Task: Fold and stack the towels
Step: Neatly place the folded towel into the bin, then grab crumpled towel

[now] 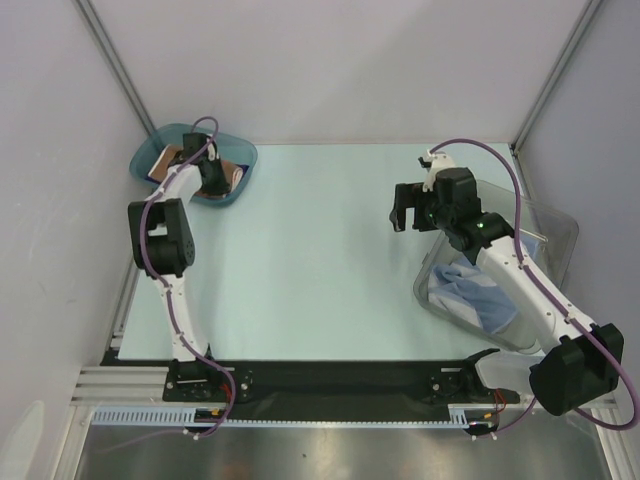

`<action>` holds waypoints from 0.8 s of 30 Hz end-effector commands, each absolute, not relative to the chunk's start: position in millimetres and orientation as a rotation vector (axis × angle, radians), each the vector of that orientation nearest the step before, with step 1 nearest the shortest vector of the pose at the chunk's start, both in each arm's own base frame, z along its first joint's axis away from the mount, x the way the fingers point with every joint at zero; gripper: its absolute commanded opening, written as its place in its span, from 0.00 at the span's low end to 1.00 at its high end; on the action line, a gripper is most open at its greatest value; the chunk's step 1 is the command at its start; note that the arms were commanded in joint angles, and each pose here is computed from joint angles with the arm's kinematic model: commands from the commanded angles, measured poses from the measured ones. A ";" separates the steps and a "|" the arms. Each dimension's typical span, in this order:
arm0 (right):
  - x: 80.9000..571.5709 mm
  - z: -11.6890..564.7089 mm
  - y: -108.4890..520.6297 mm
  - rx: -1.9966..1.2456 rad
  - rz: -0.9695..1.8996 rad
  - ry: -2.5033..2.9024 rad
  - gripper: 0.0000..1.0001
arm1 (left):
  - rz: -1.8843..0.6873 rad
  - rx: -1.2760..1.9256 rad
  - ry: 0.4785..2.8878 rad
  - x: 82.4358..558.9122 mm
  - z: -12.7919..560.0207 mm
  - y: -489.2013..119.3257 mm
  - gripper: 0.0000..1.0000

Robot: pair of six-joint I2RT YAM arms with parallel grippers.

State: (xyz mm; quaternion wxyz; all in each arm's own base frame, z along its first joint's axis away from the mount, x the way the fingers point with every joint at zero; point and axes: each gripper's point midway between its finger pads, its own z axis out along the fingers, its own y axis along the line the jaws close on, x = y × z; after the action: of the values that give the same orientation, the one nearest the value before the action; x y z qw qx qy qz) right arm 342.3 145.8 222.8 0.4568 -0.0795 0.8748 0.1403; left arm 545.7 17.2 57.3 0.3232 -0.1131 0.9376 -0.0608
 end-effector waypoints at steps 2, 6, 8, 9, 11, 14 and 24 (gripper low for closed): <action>347.2 236.6 142.9 -0.198 0.337 2.114 1.00 | -0.222 -0.285 2.405 557.1 90.7 8.6 0.27; 349.3 243.8 137.0 -0.114 0.331 2.108 1.00 | -0.228 -0.282 2.355 558.6 136.0 6.6 0.29; 352.5 245.5 118.7 0.016 0.255 2.108 1.00 | -0.253 -0.264 2.293 553.3 173.9 0.8 0.31; 354.4 246.4 107.5 0.114 0.238 2.102 1.00 | -0.265 -0.241 2.271 550.1 187.4 -5.7 0.32; 354.6 243.1 86.4 0.219 0.176 2.106 0.99 | -0.293 -0.201 2.222 532.7 221.7 -19.9 0.38; 354.5 232.6 61.1 0.356 0.156 2.154 1.00 | -0.343 -0.068 2.180 500.7 250.3 -67.0 0.49; 284.9 146.2 -59.0 1.149 -0.326 2.346 1.00 | -0.550 0.325 2.081 362.3 270.1 -186.1 1.00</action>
State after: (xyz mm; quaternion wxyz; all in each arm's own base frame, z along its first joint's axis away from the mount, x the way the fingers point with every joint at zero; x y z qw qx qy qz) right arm 332.3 -19.2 170.9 0.3350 0.3103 0.8889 -0.0355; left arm 386.0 -192.5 274.2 0.4588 0.1276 0.8544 -0.2079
